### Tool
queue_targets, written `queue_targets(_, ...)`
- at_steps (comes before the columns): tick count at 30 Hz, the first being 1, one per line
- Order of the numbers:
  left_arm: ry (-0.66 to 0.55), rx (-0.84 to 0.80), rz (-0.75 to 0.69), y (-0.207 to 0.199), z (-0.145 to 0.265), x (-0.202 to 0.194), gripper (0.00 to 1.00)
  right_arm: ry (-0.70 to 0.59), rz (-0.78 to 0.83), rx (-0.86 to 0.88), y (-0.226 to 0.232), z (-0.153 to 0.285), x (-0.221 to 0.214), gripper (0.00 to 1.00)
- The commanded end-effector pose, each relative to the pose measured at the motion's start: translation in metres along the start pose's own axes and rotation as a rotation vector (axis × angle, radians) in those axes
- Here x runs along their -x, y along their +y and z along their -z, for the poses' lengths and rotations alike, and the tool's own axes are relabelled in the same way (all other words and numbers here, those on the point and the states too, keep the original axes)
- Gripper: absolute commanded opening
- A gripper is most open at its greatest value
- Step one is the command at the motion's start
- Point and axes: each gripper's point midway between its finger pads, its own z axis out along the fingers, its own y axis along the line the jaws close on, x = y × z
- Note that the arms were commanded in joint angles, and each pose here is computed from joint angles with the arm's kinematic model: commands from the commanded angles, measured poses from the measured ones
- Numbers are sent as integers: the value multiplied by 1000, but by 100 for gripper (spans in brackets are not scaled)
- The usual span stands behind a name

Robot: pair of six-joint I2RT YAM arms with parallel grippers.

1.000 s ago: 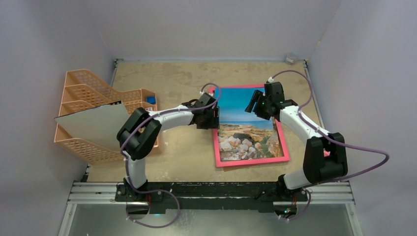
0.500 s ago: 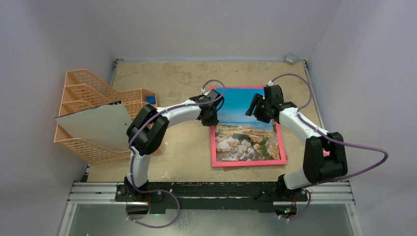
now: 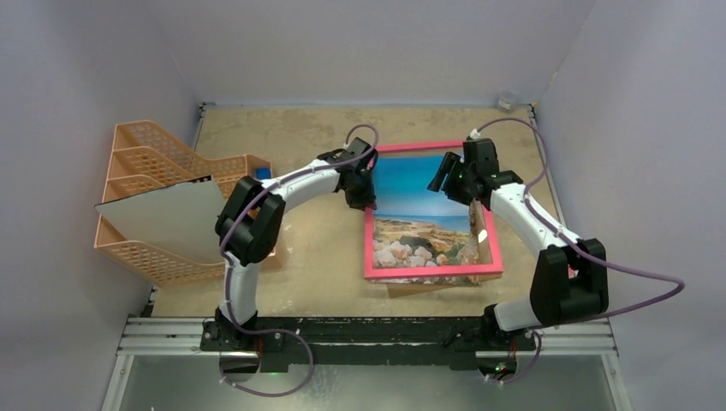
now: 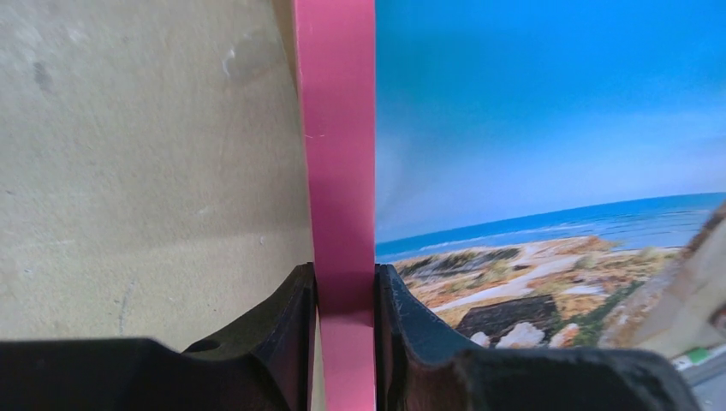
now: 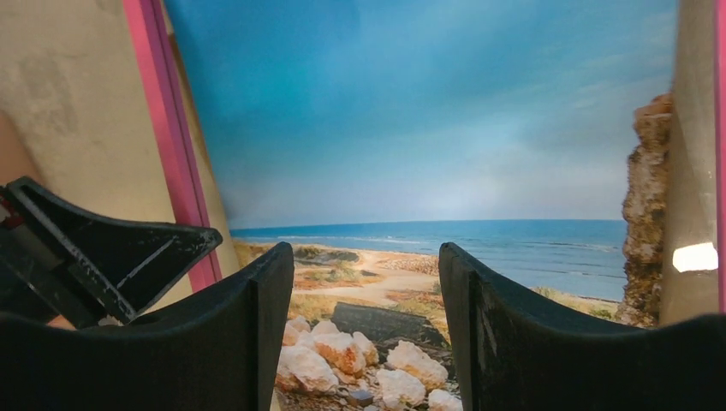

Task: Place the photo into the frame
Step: Pick up the photo frame from the center of the board.

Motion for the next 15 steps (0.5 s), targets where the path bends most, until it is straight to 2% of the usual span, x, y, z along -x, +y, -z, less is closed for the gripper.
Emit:
queue_targets(1, -132, -288, 31, -49, 63, 56, 0, -61, -12, 71, 24, 29, 24, 66)
queue_targets(8, -257, -277, 13, -37, 86, 88, 0, -199, 50, 306, 80, 77, 64, 69)
queue_targets(12, -348, -142, 55, -4, 96, 109, 0, -247, 115, 480, 112, 108, 72, 73)
queue_targets(15, -414, -5, 110, 34, 102, 126, 0, -228, 174, 613, 130, 123, 62, 74)
